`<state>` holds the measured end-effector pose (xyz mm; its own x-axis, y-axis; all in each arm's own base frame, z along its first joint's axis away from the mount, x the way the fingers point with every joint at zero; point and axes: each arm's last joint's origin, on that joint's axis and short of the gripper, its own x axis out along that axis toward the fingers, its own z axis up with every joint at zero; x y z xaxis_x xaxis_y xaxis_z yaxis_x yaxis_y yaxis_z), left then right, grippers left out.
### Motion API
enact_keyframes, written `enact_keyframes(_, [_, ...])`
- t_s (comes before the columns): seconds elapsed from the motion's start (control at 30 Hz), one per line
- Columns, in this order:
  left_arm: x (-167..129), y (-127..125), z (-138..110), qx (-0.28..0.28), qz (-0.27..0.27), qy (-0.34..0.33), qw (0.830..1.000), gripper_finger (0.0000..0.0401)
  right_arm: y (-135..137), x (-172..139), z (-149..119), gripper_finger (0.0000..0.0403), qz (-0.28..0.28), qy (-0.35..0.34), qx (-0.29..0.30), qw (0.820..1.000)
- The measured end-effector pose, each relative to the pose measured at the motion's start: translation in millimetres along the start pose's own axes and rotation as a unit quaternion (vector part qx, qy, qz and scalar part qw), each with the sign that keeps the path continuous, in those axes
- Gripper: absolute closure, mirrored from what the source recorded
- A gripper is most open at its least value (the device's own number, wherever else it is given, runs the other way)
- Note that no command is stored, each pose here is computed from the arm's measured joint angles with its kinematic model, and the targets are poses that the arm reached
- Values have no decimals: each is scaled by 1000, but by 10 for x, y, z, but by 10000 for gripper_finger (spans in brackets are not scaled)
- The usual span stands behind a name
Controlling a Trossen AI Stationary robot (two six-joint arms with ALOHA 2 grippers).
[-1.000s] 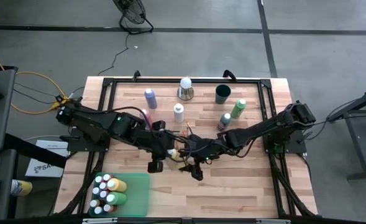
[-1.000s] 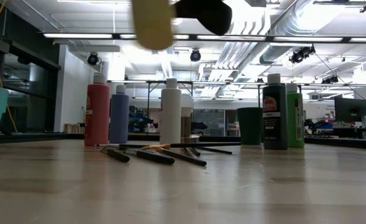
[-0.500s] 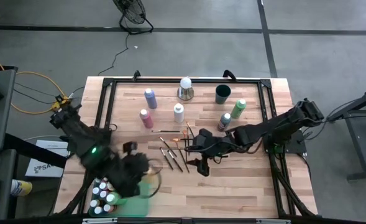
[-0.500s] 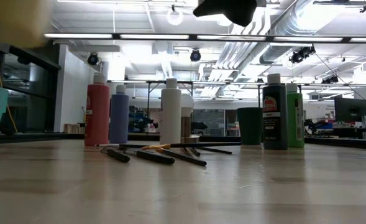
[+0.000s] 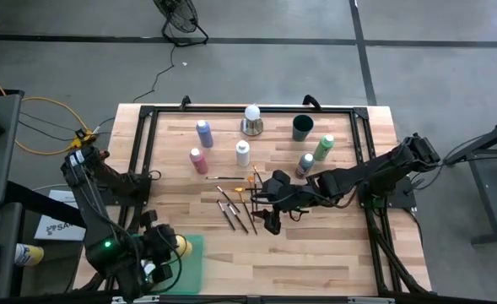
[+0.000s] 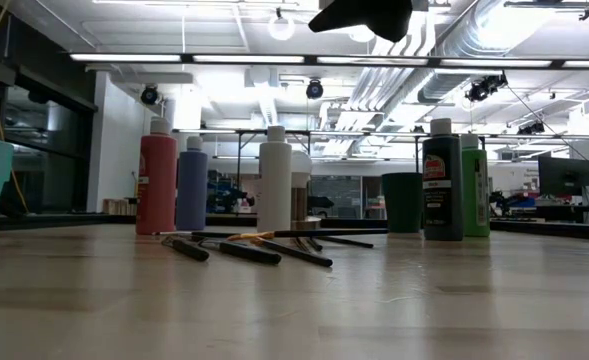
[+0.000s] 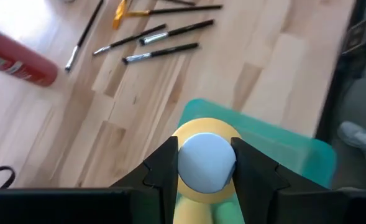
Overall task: Pick & Place Paint Supplies
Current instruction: Put the yellow paint bottle into the green bin
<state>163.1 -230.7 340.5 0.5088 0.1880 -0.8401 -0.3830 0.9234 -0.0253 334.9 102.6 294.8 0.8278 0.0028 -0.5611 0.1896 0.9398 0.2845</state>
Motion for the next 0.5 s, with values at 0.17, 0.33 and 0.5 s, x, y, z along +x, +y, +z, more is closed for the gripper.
enact_keyframes(0.17, [165, 28, -114, -8, 29, 15, 999, 286, -1, 1, 0, 131, -1, -1, 13, 1000])
enact_keyframes(0.33, [300, 46, -219, -33, 45, 43, 997, 286, -1, 1, 0, 131, -2, -1, 23, 1000])
enact_keyframes(0.5, [385, 69, -288, -81, 61, 56, 993, 286, -3, 3, 0, 131, -5, -3, 26, 1000])
